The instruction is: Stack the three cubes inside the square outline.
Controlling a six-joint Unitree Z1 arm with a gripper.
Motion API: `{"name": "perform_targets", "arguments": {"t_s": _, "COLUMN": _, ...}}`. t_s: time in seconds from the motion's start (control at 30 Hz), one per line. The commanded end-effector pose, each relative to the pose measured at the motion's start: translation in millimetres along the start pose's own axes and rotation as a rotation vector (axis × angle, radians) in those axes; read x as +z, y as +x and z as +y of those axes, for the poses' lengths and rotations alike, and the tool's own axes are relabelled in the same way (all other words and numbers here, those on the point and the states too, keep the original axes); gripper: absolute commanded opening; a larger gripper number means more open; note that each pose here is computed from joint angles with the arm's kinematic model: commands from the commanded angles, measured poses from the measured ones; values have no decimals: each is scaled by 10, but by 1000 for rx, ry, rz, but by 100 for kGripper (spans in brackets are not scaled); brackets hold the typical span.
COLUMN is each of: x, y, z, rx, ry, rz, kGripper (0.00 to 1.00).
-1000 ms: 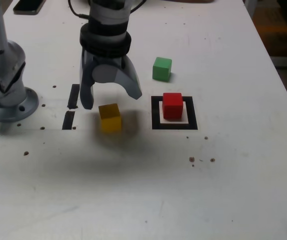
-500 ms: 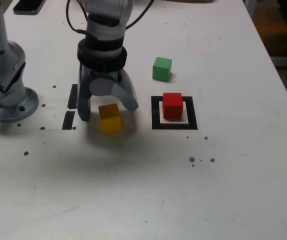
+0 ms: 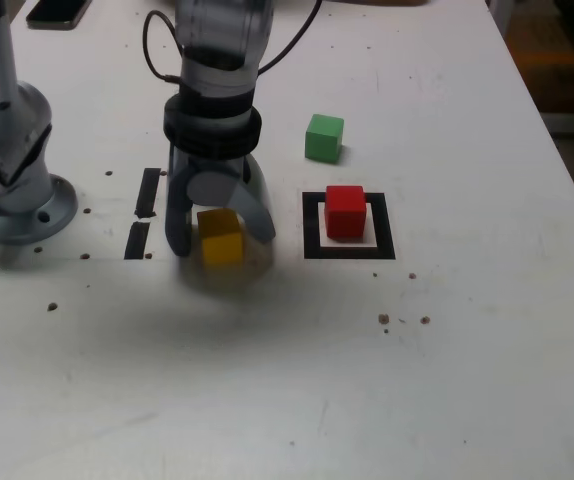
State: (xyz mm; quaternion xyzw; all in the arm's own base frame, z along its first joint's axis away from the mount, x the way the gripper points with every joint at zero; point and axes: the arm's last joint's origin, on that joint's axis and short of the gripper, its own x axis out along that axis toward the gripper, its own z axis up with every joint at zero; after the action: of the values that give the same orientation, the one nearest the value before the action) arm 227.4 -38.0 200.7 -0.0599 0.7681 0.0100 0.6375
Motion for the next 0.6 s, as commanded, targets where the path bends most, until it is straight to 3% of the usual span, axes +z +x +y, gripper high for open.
{"name": "perform_targets", "arguments": {"t_s": 0.0, "x": 12, "y": 18, "z": -7, "rx": -4, "ry": 10, "rz": -13, "kGripper": 45}}
{"name": "perform_targets", "arguments": {"t_s": 0.13, "x": 53, "y": 15, "z": -18, "rx": -14, "ry": 36, "rz": -56, "kGripper": 27}}
{"name": "perform_targets", "arguments": {"t_s": 0.27, "x": 61, "y": -10, "z": -20, "rx": -13, "ry": 53, "rz": -74, "kGripper": 21}}
{"name": "perform_targets", "arguments": {"t_s": 0.4, "x": 16, "y": -85, "z": -10, "rx": 9, "ry": 47, "rz": -40, "kGripper": 21}}
{"name": "perform_targets", "arguments": {"t_s": 0.57, "x": -23, "y": -362, "z": -4, "rx": 78, "ry": 15, "rz": 27, "kGripper": 21}}
